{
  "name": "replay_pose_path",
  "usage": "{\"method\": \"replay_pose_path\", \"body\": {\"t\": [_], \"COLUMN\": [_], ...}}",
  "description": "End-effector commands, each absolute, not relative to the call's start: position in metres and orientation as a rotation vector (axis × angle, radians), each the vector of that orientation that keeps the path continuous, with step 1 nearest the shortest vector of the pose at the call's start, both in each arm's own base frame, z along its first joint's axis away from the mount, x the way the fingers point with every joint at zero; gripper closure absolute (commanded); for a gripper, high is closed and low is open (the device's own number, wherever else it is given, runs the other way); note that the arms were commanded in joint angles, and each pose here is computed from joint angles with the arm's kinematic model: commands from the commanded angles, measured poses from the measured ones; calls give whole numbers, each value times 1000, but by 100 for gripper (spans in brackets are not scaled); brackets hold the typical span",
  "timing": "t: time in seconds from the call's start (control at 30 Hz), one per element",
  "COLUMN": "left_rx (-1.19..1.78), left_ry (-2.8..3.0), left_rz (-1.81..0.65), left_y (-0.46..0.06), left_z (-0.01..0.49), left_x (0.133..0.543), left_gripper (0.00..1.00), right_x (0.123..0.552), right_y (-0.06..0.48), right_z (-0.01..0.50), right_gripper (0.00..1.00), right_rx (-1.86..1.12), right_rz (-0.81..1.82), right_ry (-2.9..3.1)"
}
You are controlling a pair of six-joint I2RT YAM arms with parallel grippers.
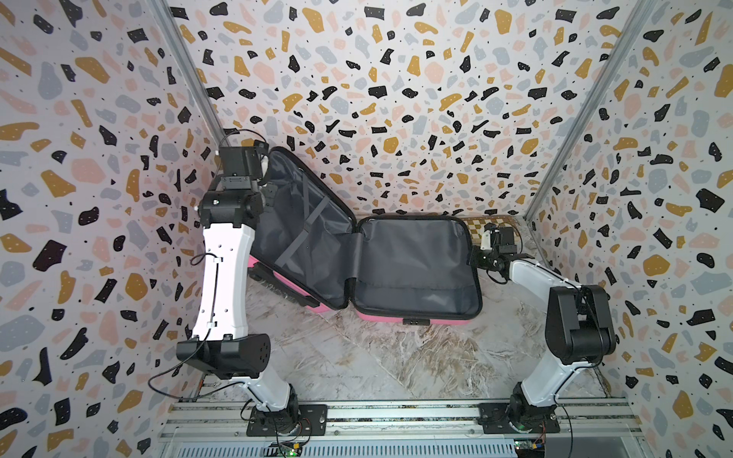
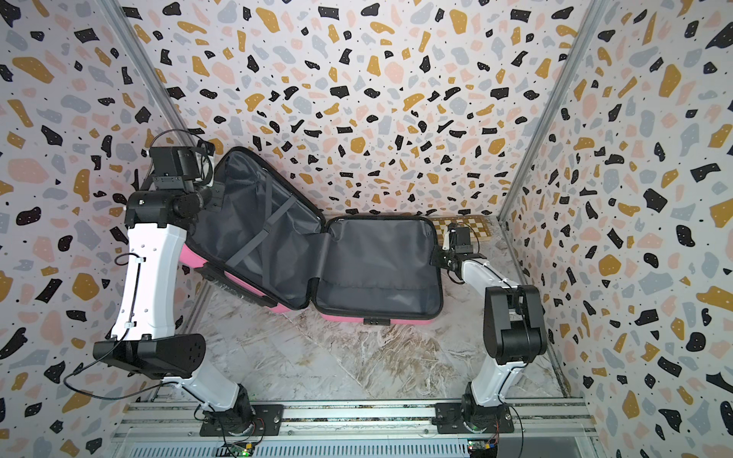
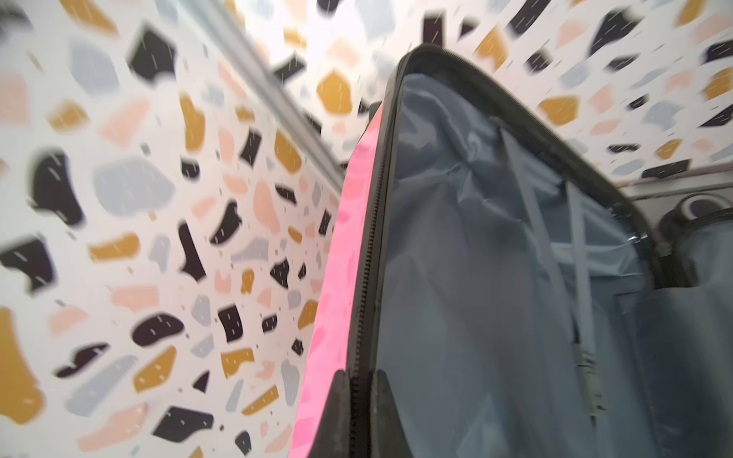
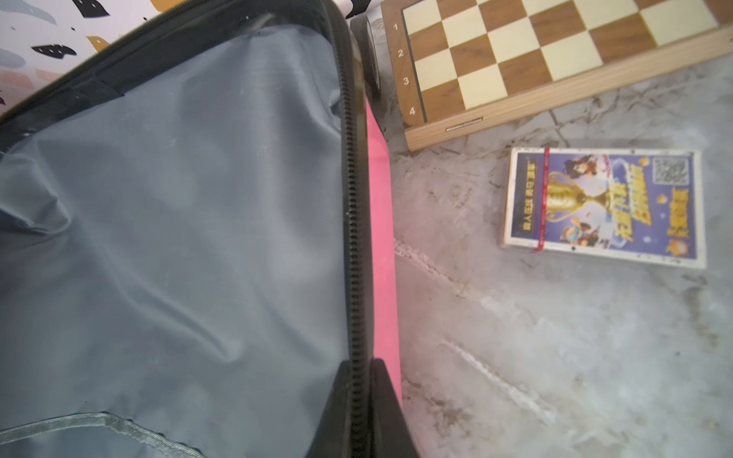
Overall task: Close the suitcase zippers
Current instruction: Close the suitcase at the center of the board.
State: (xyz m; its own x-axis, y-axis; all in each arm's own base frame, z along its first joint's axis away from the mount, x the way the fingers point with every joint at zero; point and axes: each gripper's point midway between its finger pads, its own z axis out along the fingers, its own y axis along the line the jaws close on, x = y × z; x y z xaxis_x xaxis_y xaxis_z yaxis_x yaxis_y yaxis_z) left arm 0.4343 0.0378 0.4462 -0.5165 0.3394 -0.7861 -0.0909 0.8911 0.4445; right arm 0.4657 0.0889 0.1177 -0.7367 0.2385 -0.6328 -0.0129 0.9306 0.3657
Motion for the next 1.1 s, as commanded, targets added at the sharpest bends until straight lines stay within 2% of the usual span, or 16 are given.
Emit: {"method": "replay_pose_path", "body": {"t": [0.0,0.47,0.73,0.83,0.9,1.07], "left_rx": [332,655,825,900,929,1005], "left_ry": [1875,1763,1744,1745,1753,1810], "left_rz": [398,464,337,270,213,78], "left_y": [-33,-162,-243,-275,-290,-312], "left_z": [491,480,446,427,418,385], "left_x": [427,417,389,369,357,335], "left_gripper": [100,100,100,87,75,66], "right_x": [424,397,385,383,380,374], "right_y": [197,276,298,295,296,298], "right_z": [150,169,164,158,156,153], "right_gripper": [100,100,100,100,95,89], "right_rx": [-1,-9,-21,-3,-12,-29], "right_rz": [962,1193,1245,1239,1253,1289], "right_ry": [2339,2277,2277,2297,2294,2288]}}
